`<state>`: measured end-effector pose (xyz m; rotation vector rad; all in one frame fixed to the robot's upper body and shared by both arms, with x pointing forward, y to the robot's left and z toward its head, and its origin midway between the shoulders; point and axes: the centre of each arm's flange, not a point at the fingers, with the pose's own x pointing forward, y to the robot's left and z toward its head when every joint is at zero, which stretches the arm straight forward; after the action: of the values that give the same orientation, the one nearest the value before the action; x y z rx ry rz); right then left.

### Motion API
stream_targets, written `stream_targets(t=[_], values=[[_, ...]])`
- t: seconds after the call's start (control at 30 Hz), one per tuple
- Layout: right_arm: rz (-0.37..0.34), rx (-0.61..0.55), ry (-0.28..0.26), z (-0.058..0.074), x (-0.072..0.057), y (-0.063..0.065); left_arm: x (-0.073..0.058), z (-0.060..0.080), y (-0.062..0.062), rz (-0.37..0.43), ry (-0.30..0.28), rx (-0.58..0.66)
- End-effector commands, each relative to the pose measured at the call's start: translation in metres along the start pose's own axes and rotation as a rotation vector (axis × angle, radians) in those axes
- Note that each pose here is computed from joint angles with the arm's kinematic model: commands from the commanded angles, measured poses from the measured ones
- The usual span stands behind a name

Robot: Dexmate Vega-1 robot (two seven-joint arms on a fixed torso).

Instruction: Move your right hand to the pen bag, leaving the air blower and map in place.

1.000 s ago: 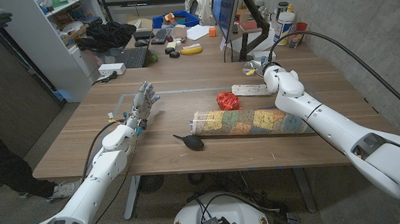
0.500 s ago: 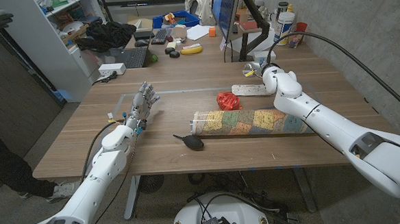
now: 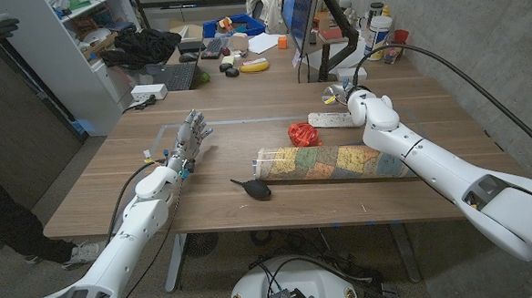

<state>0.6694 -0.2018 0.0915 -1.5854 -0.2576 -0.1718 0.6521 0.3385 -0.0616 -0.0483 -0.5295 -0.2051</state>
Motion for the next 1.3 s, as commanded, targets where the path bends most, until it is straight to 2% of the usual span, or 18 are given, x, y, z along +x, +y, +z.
stream_targets(t=[0.03,0.6,1.3], values=[[0.009,-0.010,-0.001,0.0021,0.0025,0.0021,0.0018,-0.0014,0.0006,-0.003,0.003,-0.002],[0.013,-0.026,-0.003,0.0077,0.0046,0.0025,0.0016,-0.0024,0.0048,-0.002,0.004,-0.005],[0.028,-0.038,0.002,0.0076,0.0067,0.0058,0.0040,-0.0042,0.0062,-0.004,0.009,-0.008]])
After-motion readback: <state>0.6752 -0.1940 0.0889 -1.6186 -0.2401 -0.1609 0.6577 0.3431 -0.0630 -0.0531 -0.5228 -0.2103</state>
